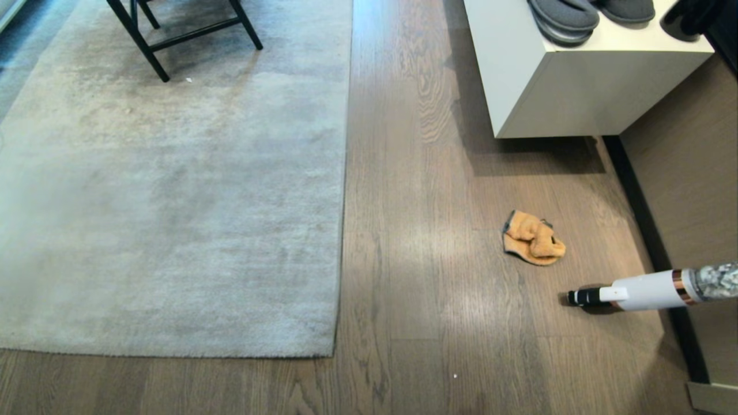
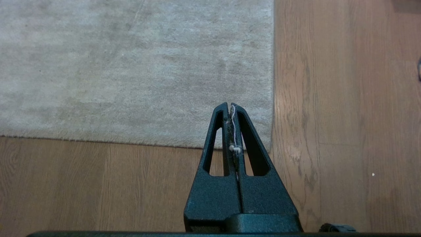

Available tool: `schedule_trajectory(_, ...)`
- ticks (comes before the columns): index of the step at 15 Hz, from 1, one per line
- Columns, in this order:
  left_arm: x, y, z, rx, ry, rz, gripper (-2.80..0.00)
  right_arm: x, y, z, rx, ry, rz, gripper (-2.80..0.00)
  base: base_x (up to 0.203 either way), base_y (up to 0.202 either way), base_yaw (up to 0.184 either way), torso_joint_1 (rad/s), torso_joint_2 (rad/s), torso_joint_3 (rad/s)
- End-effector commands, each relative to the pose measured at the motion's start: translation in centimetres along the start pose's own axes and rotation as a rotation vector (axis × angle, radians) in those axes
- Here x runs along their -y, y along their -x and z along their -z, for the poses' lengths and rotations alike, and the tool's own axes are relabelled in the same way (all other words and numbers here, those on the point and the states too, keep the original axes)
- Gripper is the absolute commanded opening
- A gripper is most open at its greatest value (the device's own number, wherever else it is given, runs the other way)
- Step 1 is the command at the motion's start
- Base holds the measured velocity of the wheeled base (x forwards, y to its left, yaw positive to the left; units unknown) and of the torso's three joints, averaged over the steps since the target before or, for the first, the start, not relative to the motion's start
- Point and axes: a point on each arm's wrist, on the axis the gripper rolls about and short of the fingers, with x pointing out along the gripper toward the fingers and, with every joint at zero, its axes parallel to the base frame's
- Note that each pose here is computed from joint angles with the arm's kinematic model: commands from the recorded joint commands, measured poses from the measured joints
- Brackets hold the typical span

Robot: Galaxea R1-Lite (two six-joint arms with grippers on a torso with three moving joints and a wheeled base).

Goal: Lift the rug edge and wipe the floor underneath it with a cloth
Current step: Pick up the rag

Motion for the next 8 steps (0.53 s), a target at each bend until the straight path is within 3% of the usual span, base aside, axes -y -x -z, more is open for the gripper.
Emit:
schedule_trajectory(1, 0.0, 0.0, 0.0, 0.0, 0.002, -0.001, -2.8, 0.0, -0.01, 0.0, -0.001, -0.001, 0.001, -2.8, 0.0, 0.0, 0.0, 0.002, 0.0, -0.208)
schedule_trajectory(8, 0.0, 0.0, 0.0, 0.0, 0.001, -0.001, -2.8, 0.0, -0.01, -0.01, -0.001, -0.001, 0.0, -2.8, 0.0, 0.0, 0.0, 0.001, 0.0, -0.197)
